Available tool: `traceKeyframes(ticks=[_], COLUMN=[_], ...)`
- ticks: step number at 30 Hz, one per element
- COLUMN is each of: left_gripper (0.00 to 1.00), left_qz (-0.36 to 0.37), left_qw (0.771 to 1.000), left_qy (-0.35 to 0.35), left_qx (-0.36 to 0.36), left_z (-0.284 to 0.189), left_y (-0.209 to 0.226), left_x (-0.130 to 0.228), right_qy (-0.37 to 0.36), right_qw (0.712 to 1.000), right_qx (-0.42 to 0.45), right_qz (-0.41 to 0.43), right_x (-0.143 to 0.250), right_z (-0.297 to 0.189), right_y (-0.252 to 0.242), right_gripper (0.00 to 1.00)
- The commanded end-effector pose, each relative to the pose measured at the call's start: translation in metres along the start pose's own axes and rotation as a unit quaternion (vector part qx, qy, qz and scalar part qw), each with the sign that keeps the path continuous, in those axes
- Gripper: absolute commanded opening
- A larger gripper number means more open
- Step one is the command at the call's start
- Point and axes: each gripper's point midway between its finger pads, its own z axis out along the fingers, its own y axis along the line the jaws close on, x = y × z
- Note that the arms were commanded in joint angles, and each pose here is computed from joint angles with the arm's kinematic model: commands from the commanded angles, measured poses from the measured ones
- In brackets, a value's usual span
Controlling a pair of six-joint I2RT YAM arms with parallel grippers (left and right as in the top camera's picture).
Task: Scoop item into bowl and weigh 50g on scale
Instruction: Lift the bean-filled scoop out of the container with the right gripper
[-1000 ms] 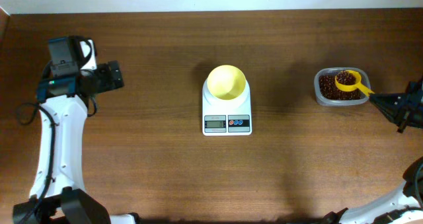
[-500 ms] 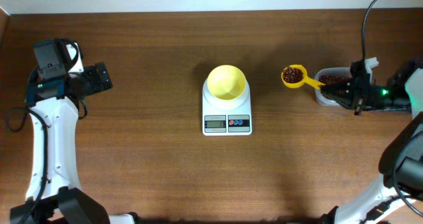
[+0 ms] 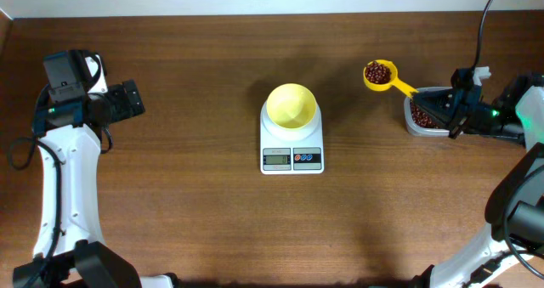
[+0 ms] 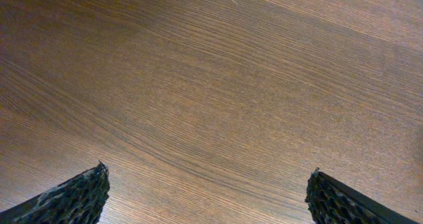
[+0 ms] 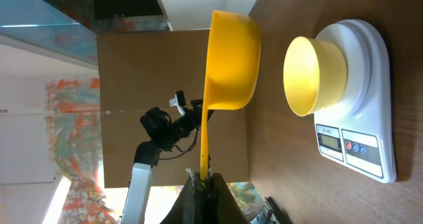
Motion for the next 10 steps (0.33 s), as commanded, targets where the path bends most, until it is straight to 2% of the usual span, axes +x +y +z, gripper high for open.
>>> traceKeyframes(ticks=[1, 10], left_gripper=[0.99, 0.99], left_qz=[-0.001, -0.001], left_qw=[1.000, 1.000], left_qy=[-0.007, -0.006], left_qx=[-0.005, -0.005], left_z=[-0.0045, -0.0045], left_y=[0.0028, 0.0028], left_x=[-0.0018, -0.0017], right_qy=[-0.005, -0.005], right_qw=[1.000, 1.000], right_qx=[-0.021, -0.024], right_qz=[-0.001, -0.001], right_x=[-0.0016, -0.0017], right_z=[0.0055, 0.0072], right_y=[0.0059, 0.0074], right_gripper=[0.04, 0.04])
